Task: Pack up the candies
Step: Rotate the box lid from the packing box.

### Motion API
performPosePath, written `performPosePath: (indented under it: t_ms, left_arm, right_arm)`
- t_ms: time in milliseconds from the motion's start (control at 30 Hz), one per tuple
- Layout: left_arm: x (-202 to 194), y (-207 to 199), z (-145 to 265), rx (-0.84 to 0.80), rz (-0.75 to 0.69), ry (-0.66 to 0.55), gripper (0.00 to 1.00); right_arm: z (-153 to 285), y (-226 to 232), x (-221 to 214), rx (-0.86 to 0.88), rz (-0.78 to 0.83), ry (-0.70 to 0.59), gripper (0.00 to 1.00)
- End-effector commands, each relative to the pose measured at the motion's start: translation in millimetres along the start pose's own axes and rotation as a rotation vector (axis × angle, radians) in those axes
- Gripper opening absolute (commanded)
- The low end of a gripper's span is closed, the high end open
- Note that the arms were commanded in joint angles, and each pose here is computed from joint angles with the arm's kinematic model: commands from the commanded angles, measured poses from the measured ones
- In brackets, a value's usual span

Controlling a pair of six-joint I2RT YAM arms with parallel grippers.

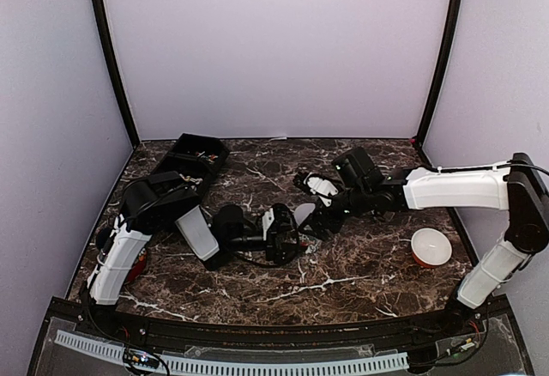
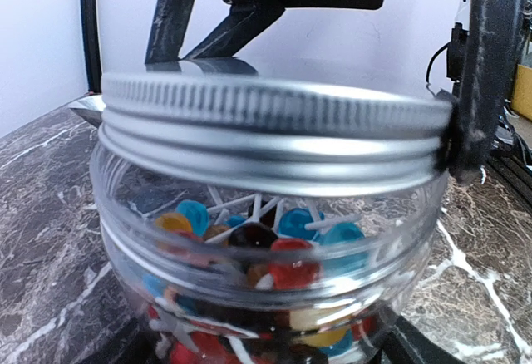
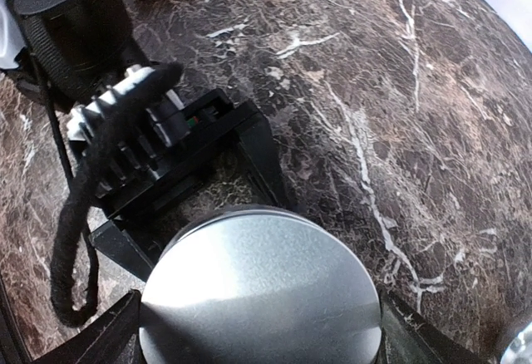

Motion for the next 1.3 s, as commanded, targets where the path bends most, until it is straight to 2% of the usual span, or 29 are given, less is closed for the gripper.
performPosePath:
  t_ms: [0,233,633,800,1267]
  left_arm:
    - [-31,-1,14,0.083,0.081,0.158,0.76]
    - [-31,-2,14,0.079,0.076,0.158,0.76]
    - [-31,-12,11,-0.082,0.068,0.110,0.77]
    - [-32,-14,11,-0.119,0.074,0.098,0.77]
    - [-34,-15,13,-0.223,0.111,0.043,0.77]
  right_arm:
    - [2,1,9,-0.092,-0.099,-0.048,0.87]
    - [-2,13,10,-0.086,-0.048,-0.032,0.89]
    - [-10,17,21,0.050,0.095,0.116,0.91]
    - [-9,17,19,0.093,0.113,0.130,0.91]
    - [1,11,7,0.020,0.147,0.191,0.92]
Point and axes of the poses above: each gripper's point midway between its finger pads, its own z axis back along the fingers, its own y axis along the line the jaws close on, x = y × z, the point moved 10 cm from there along z, back along the fingers, and after that the axes turned 12 degrees about -z, right-handed, at the moved point
